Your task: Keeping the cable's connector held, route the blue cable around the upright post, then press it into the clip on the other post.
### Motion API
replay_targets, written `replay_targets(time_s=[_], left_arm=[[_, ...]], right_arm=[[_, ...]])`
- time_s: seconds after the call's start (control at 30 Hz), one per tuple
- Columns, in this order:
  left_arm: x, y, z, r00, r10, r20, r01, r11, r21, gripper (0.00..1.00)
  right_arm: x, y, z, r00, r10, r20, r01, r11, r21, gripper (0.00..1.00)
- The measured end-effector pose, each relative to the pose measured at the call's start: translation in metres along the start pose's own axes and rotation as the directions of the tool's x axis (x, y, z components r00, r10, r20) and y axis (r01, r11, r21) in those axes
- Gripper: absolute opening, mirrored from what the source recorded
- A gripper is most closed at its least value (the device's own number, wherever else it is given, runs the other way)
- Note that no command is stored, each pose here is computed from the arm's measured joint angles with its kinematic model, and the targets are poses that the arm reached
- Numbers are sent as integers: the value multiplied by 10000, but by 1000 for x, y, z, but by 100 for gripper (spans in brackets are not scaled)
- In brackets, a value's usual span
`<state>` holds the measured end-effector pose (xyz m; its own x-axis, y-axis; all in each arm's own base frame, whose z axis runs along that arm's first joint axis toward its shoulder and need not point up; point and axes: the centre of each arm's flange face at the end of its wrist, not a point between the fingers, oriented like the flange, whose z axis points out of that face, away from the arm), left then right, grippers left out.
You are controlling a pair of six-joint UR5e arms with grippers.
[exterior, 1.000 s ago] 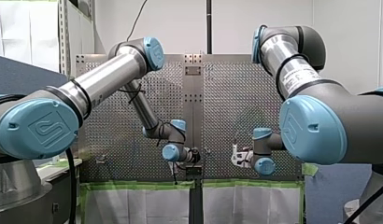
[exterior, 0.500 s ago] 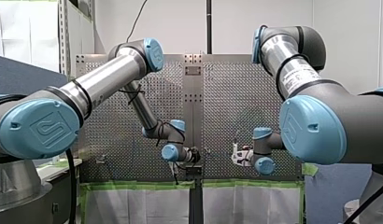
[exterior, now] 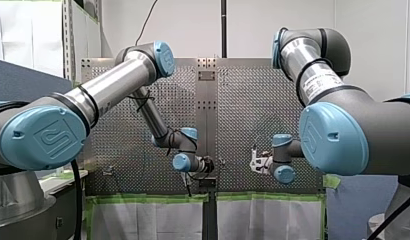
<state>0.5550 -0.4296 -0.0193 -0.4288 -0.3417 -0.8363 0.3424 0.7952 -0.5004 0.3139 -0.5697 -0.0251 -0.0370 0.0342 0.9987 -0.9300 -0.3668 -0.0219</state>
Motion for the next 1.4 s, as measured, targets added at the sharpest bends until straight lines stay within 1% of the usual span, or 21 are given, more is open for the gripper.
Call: replay_targets(time_s=[0.2, 0.4, 0.63, 0.73, 0.9, 1.13, 1.4], left_arm=[[-8, 2, 5, 9996, -5, 294, 7, 10000, -81, 1], [-15, 4, 9, 9974, 47, 723, -38, 9999, -120, 1], [-22, 12, 11, 9943, 94, 1059, -52, 9992, -394, 1], [-25, 15, 12, 9930, 156, 1170, -96, 9986, -519, 1], [-30, 19, 14, 9907, 205, 1347, -123, 9980, -616, 1], [-40, 18, 21, 9879, 219, 1538, -129, 9982, -591, 1], [-45, 21, 23, 9869, 212, 1602, -114, 9980, -618, 1]], right_arm=[[2, 5, 5, 10000, -10, -84, 9, 10000, -73, 0], [4, 10, 9, 9998, -22, -173, 20, 9999, -120, 0], [9, 14, 18, 9995, -41, -301, 36, 9999, -149, 0], [10, 16, 20, 9995, -44, -323, 39, 9999, -152, 0], [12, 19, 23, 9993, -51, -372, 44, 9998, -172, 0], [15, 22, 28, 9989, -42, -467, 36, 9999, -126, 0], [16, 23, 30, 9987, -48, -513, 45, 10000, -59, 0]])
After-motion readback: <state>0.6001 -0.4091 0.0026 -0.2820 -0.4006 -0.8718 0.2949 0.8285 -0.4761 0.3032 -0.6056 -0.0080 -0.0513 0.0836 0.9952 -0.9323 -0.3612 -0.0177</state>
